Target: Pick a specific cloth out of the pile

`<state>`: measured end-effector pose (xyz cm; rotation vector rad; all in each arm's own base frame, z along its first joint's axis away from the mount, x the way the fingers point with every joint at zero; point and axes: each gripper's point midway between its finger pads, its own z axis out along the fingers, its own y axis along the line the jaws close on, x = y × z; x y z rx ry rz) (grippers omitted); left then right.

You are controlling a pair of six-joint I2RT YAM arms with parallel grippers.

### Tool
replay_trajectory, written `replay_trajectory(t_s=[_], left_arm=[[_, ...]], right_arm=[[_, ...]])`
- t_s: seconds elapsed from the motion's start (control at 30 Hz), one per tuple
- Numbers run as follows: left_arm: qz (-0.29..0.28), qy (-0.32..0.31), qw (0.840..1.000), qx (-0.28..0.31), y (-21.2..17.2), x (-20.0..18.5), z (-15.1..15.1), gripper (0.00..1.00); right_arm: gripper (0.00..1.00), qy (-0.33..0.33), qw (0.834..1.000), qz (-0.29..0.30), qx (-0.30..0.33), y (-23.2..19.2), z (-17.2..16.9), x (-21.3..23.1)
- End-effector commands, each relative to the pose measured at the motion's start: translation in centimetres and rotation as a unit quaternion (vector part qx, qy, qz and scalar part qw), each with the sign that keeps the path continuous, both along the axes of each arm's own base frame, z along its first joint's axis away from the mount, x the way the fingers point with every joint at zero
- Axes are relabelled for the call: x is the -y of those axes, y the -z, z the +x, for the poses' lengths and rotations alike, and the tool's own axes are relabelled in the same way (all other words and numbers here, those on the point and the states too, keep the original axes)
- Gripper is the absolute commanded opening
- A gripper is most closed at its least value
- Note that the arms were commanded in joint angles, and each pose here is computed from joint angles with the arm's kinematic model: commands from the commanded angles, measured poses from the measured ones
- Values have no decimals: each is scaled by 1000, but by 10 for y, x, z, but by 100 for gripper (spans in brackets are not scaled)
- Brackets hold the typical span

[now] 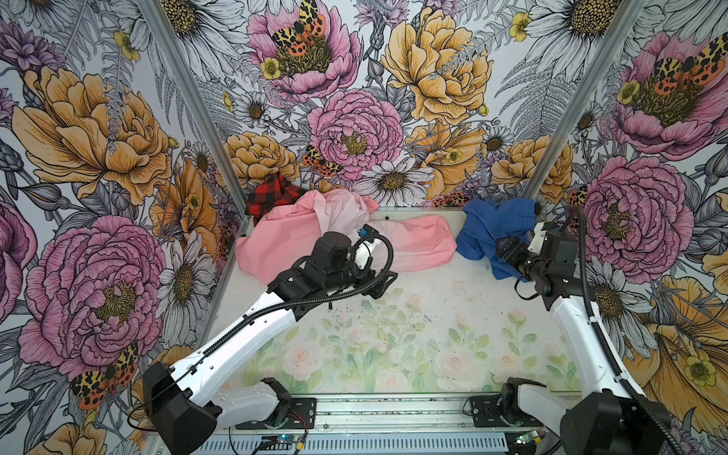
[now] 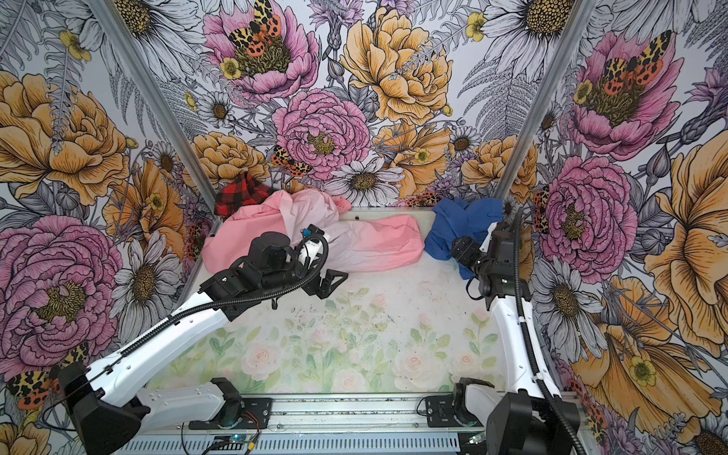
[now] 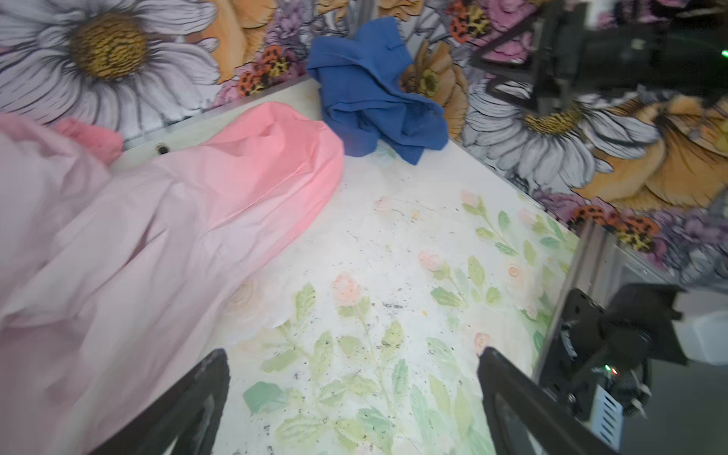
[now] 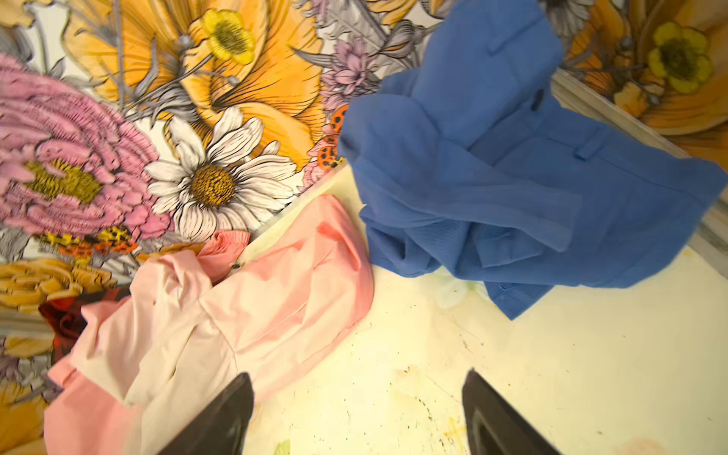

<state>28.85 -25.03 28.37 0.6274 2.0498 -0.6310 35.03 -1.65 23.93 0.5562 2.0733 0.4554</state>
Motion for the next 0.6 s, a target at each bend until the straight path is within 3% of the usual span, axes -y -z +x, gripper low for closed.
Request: replay_trajectory(t_s=[0.0,0.07,0.13,0.23,0.33,0.43,0.57], left_arm=[[-26,-212,977,17,5,-81,46,99],[5,-341,940,31,29,-142,56,99],[37,-428,901,61,47,-185,55,99],[68,-485,862,133,65,-218,50,99],[102,-504,837,186,79,-234,48,99],[130,-520,820,198,96,-251,52,99],[80,-514,827,213,119,-260,61,99]], right_arm=[[86,-12,997,-75,-18,33,-19,2],[96,-16,996,-89,-7,46,-24,1],[99,-5,995,-103,3,59,-23,3],[99,26,988,-152,12,71,-18,15],[99,3,972,-235,16,80,-12,13],[99,8,963,-259,70,89,-7,12],[99,20,953,-253,167,93,-11,6]])
